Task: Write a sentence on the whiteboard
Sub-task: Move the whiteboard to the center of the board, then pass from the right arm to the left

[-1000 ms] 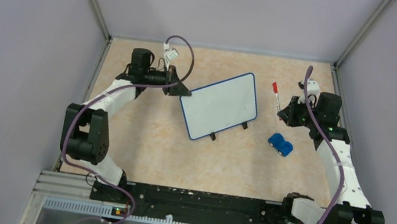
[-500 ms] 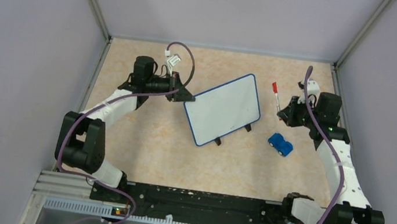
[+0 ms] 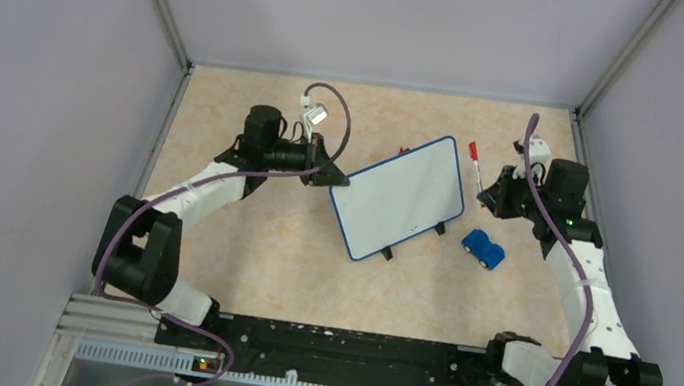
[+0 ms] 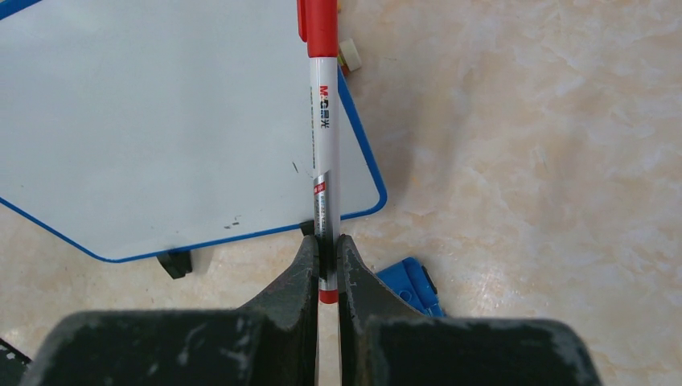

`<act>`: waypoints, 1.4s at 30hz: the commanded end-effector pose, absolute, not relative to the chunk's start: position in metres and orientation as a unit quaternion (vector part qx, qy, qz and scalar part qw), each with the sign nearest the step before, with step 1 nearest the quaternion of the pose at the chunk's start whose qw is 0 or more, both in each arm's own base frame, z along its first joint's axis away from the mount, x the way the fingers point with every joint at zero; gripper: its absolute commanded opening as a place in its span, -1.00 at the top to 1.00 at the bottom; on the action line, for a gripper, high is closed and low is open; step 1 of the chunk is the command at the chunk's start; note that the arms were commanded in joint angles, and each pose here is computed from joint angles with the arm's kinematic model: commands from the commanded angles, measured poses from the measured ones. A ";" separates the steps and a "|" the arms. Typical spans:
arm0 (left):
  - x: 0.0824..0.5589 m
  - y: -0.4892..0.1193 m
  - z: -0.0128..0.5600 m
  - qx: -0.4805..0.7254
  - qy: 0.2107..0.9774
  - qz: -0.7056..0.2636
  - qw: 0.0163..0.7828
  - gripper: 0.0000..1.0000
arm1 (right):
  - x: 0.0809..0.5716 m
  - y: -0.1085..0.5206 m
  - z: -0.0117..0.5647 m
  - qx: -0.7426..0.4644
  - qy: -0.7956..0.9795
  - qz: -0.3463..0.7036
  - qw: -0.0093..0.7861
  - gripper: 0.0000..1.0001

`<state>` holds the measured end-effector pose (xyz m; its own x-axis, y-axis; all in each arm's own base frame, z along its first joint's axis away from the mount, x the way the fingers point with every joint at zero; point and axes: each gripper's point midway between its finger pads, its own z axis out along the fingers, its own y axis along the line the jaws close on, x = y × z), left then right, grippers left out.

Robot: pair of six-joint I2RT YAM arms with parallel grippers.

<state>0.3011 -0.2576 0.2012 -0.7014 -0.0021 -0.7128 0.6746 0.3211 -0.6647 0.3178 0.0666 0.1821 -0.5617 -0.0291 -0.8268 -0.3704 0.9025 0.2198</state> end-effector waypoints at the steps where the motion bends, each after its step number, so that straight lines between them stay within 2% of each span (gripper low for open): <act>1: 0.270 -0.268 0.180 0.218 0.768 -0.551 0.242 1.00 | 0.323 0.067 0.202 -0.124 0.846 0.188 0.483 1.00; 10: 0.261 -0.267 0.176 0.205 0.779 -0.544 0.234 0.82 | 0.324 0.069 0.213 -0.124 0.841 0.196 0.489 1.00; 12: 0.261 -0.267 0.181 0.214 0.776 -0.542 0.244 0.64 | 0.324 0.070 0.216 -0.127 0.839 0.197 0.491 1.00; 15: 0.265 -0.264 0.187 0.217 0.781 -0.528 0.252 0.22 | 0.323 0.073 0.222 -0.134 0.835 0.204 0.493 1.00; 18: 0.276 -0.258 0.200 0.221 0.781 -0.518 0.268 -0.10 | 0.322 0.075 0.233 -0.147 0.831 0.205 0.496 1.00; 21: 0.290 -0.246 0.217 0.221 0.781 -0.510 0.285 -0.33 | 0.320 0.078 0.248 -0.163 0.823 0.209 0.502 1.00; 25: 0.309 -0.216 0.241 0.215 0.779 -0.493 0.323 -0.89 | 0.315 0.088 0.269 -0.190 0.808 0.232 0.507 1.00; 26: 0.312 -0.212 0.250 0.220 0.776 -0.486 0.337 -0.96 | 0.313 0.092 0.275 -0.199 0.804 0.240 0.507 1.00; 30: 0.323 -0.185 0.301 0.251 0.743 -0.465 0.411 -0.98 | 0.303 0.111 0.290 -0.248 0.787 0.269 0.498 1.00; 33: 0.314 -0.180 0.332 0.308 0.715 -0.458 0.430 -0.97 | 0.285 0.141 0.299 -0.313 0.765 0.290 0.483 1.00; 42: 0.258 -0.202 0.363 0.365 0.662 -0.537 0.374 -0.97 | 0.223 0.206 0.299 -0.468 0.714 0.320 0.411 1.00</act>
